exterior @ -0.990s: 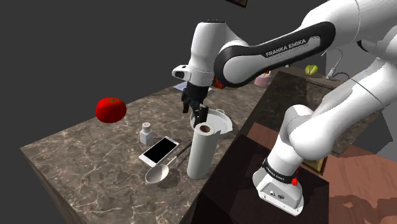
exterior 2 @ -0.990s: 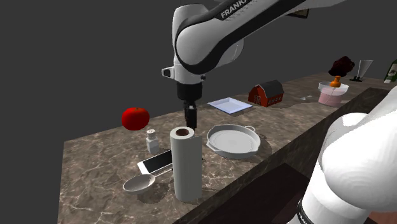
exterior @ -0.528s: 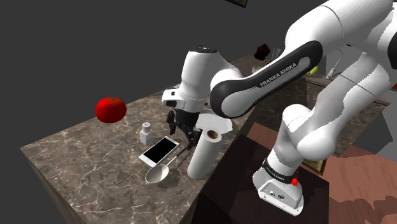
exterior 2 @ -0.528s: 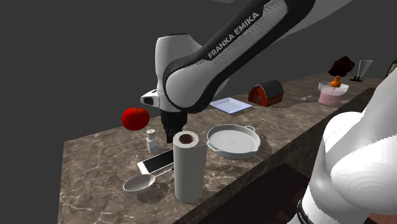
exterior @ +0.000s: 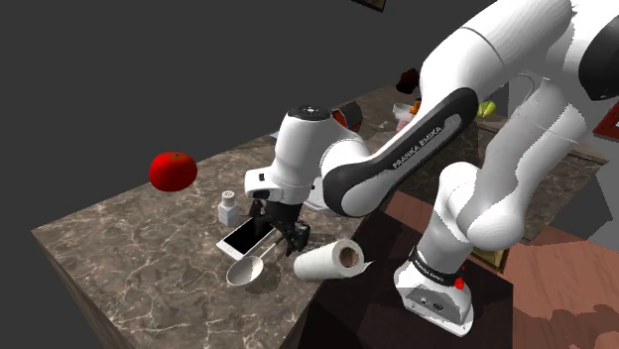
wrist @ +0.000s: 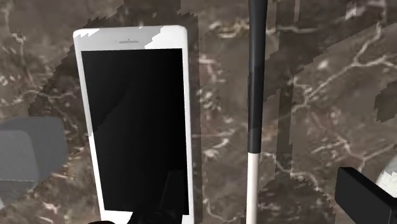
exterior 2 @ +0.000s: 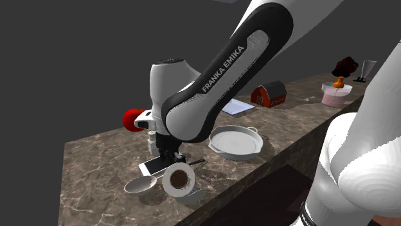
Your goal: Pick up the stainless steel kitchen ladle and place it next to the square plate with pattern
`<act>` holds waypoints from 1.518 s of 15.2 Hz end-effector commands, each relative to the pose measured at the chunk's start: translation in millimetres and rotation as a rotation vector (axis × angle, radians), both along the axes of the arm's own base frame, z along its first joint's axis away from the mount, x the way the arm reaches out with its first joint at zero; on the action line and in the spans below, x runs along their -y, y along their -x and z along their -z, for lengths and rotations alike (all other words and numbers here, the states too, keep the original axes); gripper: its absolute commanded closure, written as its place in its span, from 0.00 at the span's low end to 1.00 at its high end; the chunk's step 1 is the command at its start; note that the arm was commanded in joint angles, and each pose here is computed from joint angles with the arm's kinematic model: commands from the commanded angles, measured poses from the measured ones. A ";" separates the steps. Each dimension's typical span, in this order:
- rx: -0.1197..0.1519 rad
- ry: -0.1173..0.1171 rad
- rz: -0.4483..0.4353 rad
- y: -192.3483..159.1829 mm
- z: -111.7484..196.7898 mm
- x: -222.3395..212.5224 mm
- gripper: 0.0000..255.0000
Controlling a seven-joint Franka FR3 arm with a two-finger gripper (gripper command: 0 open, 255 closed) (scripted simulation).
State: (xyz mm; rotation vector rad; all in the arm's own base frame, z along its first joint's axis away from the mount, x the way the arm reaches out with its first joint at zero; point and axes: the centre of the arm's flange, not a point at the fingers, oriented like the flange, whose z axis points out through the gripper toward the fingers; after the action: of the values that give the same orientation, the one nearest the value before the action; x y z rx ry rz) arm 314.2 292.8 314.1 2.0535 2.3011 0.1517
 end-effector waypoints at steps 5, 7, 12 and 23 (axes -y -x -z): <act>0.000 -0.001 -0.001 -1.8 18.9 0.0 0.00; 0.000 -0.001 -0.001 -1.8 18.9 0.0 0.00; 0.000 0.000 -0.001 -1.8 18.8 0.0 1.00; 0.000 -0.001 -0.001 -1.8 3.0 0.0 1.00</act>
State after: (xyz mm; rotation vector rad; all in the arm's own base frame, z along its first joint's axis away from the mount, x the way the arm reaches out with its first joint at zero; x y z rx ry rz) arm 317.3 292.9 306.2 2.0522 2.3020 0.1531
